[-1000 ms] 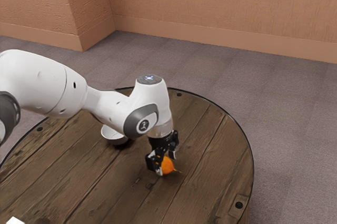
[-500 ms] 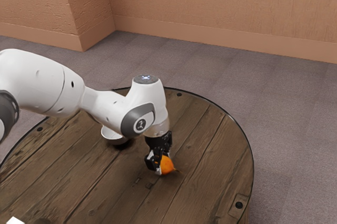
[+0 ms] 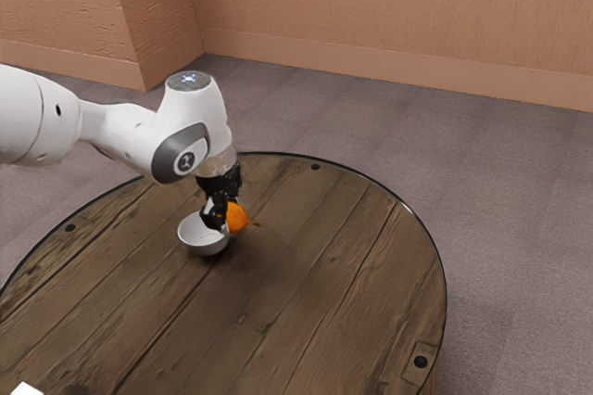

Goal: Place the pear in the bowl.

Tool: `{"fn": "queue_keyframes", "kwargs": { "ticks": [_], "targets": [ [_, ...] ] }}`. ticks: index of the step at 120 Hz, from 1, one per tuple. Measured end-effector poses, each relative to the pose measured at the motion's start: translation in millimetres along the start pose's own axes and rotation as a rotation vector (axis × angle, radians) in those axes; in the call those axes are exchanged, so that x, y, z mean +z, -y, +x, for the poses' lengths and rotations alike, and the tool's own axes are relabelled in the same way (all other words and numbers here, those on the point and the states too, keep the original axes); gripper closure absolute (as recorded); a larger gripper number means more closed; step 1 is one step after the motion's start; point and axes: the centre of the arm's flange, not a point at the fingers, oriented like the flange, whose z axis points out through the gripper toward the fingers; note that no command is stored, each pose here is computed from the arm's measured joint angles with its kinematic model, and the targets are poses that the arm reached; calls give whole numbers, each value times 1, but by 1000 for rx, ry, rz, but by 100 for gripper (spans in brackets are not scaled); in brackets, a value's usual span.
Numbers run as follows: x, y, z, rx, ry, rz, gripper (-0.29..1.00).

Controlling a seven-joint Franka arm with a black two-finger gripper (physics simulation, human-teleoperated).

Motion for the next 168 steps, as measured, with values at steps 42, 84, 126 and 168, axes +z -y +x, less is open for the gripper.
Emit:
{"fn": "queue_keyframes", "kwargs": {
  "ticks": [42, 84, 126, 168],
  "targets": [
    [26, -13, 44, -57, -44, 5, 40],
    [41, -20, 66, -79, -66, -4, 27],
    [-49, -14, 20, 20, -44, -94, 7],
    [-213, -46, 58, 496, 121, -118, 3]
  ]
}}
